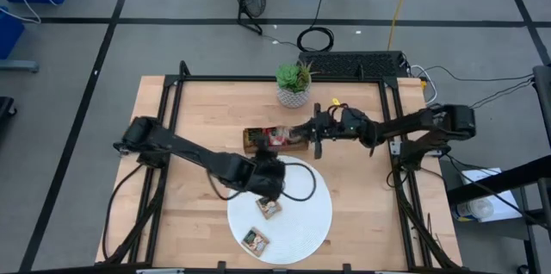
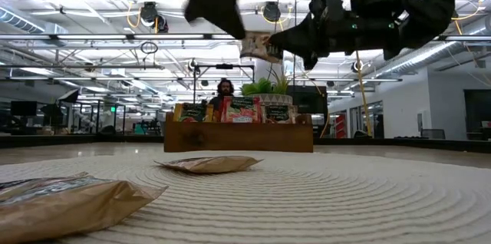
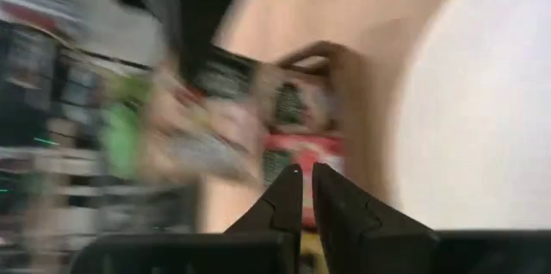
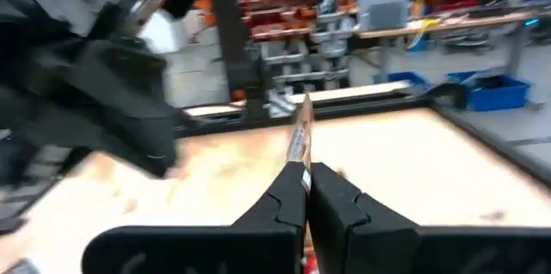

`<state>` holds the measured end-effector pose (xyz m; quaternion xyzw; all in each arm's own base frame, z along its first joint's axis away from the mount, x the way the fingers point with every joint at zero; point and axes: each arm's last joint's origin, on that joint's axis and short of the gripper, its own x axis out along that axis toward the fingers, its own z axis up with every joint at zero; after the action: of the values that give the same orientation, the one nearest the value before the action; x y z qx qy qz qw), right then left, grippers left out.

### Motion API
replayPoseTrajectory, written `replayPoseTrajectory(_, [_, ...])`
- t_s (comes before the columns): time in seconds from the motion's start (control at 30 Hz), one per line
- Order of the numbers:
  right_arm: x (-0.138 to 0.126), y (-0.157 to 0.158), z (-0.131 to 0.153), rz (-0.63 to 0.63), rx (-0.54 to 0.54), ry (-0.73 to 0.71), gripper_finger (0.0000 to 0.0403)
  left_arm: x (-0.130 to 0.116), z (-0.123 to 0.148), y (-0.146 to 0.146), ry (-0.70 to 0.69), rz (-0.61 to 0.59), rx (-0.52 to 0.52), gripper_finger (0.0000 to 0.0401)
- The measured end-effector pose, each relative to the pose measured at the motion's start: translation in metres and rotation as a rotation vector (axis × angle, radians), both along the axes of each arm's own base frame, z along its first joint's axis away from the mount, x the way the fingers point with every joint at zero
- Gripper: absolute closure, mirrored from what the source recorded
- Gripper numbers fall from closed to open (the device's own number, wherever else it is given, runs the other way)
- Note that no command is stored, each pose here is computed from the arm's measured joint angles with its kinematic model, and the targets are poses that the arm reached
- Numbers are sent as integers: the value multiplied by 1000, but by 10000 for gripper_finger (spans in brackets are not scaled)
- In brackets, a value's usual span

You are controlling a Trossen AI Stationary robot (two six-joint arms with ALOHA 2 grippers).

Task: Pick & Place Tea
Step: Put the vanilla tea bag into the wooden organizer

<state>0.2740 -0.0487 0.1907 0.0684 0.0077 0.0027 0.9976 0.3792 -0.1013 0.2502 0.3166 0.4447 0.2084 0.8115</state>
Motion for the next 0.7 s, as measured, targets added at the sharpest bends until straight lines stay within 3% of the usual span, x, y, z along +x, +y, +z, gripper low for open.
replayPoseTrajectory(0.07, [-4, -1, 6, -25, -24, 10, 403, -11, 12, -1, -63, 34, -108, 361])
replayPoseTrajectory(0.17, [-11, 1, 16, -23, -80, 78, 403, -31, 21, 1, -149, 70, -142, 359])
replayPoseTrajectory(0.37, [-4, 2, 71, -87, -239, 472, 403, -67, -7, 9, -283, 51, -206, 358])
replayPoseTrajectory(0.53, [14, 2, 116, 36, -383, 799, 403, -85, -32, 20, -483, 13, -264, 357])
replayPoseTrajectory(0.6, [26, 4, 122, 152, -431, 897, 403, -87, -38, 23, -561, -32, -295, 357])
replayPoseTrajectory(0.7, [52, 3, 123, 241, -415, 998, 403, -92, -48, 31, -634, -55, -290, 357])
